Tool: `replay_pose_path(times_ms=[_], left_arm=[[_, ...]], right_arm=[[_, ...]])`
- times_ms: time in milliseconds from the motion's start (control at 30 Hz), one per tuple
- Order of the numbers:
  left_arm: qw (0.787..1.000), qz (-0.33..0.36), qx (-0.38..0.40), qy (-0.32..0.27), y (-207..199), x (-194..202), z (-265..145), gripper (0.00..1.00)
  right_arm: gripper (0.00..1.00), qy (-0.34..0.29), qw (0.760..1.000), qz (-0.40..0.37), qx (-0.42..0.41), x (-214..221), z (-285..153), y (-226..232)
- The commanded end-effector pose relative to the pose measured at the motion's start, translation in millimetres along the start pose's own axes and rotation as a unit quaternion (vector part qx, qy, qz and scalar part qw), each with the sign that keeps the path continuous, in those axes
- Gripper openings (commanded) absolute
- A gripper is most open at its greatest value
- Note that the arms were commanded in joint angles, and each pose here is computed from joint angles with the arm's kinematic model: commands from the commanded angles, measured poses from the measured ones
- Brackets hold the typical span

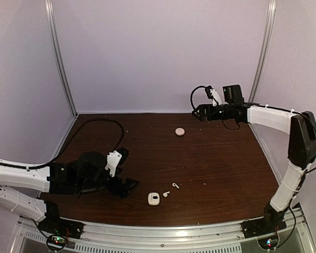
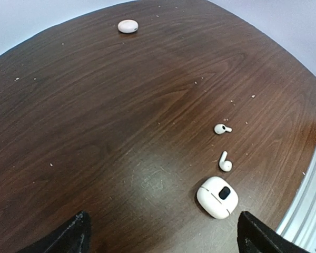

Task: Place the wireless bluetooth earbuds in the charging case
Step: Adjust the charging case at the center of the board.

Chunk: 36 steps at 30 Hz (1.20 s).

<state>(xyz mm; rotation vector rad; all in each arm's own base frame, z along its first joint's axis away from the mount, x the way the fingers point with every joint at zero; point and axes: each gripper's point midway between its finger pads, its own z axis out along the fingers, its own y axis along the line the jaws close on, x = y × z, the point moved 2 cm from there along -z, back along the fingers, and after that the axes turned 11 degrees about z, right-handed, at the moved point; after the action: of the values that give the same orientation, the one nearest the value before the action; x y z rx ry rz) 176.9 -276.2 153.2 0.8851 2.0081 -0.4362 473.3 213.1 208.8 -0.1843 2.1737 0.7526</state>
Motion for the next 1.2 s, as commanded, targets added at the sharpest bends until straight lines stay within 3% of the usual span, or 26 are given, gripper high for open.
replay_pose_path(times_ms=[0, 167, 400, 533, 933, 1033, 1167], left_arm=[[0.997, 0.009, 0.058, -0.044, -21, -7, -2, 0.97], [0.999, -0.018, 0.04, -0.006, -37, 14, 11, 0.94], [0.995, -0.052, -0.023, 0.076, -75, 42, 42, 0.96], [0.992, -0.056, -0.041, 0.103, -90, 52, 57, 0.97], [0.983, -0.071, -0.079, 0.148, -99, 70, 86, 0.87], [0.981, -0.076, -0.089, 0.152, -96, 73, 88, 0.84], [0.98, -0.086, -0.097, 0.154, -88, 75, 91, 0.83]], right_arm=[[1.0, -0.031, 0.999, -0.032, 0.014, 0, -39, 15], [1.0, -0.112, 0.987, -0.068, 0.089, -21, -105, 25], [1.0, -0.214, 0.972, -0.055, 0.078, -30, -168, 38], [1.0, -0.212, 0.973, -0.053, 0.077, -23, -174, 36], [1.0, -0.118, 0.993, -0.015, -0.007, 2, -149, 55], [1.0, -0.131, 0.991, 0.023, 0.034, -1, -146, 39], [1.0, -0.144, 0.989, 0.04, 0.015, 2, -147, 41]])
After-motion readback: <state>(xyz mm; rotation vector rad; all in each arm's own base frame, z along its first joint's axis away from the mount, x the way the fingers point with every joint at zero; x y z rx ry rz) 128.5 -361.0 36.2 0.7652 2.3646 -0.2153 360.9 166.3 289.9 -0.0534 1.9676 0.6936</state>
